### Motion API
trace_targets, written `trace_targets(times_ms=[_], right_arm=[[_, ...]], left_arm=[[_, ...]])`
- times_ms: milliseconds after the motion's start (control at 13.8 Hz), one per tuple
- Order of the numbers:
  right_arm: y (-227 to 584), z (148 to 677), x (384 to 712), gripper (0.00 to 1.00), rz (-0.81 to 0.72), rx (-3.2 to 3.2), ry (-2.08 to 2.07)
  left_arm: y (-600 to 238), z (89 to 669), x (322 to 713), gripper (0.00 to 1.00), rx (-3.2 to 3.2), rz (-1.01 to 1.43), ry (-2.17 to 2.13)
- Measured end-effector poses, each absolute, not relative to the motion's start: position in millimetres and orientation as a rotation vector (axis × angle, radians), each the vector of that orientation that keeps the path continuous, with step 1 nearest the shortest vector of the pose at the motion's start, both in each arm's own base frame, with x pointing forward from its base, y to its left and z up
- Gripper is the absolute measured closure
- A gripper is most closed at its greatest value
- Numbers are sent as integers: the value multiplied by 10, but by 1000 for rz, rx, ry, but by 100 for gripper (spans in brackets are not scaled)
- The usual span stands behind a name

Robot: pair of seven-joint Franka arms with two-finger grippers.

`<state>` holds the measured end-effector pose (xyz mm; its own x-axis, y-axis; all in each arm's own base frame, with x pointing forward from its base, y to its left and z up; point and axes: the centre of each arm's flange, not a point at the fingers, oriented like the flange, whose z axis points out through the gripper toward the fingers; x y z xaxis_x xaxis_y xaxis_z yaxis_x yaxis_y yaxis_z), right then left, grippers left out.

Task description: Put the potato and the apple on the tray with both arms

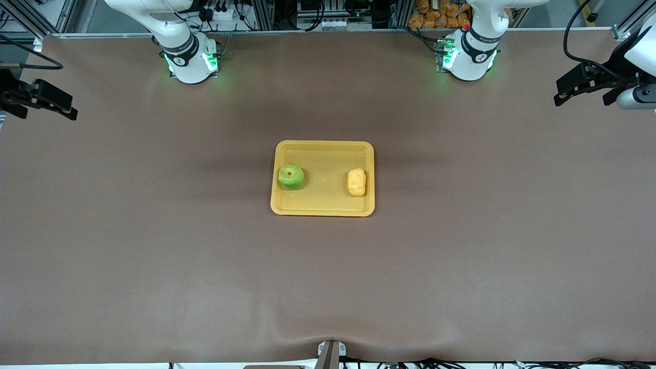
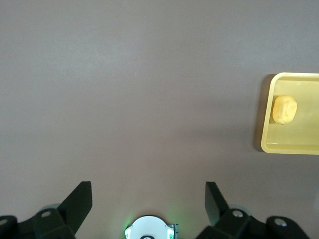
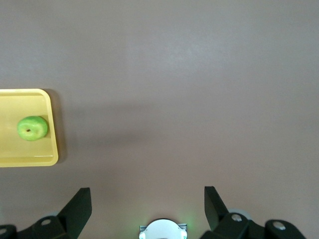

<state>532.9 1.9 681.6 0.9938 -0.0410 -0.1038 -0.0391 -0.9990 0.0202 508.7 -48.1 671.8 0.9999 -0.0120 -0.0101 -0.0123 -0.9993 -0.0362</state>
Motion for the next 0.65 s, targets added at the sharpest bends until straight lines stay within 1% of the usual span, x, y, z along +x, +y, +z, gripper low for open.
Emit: trace_targets(times_ms=[291, 436, 654], right_arm=[[-61, 6724, 5183, 0, -112, 3122, -64], [-64, 6747, 5177, 0, -76, 3125, -19], [-156, 6777, 5161, 0, -65, 3126, 93]], left_arm=[[-453, 6768, 5076, 0, -3106, -1, 9], [-447, 6777, 5075, 0, -3107, -3, 7], [-442, 6777, 5075, 0, -3107, -3, 6]])
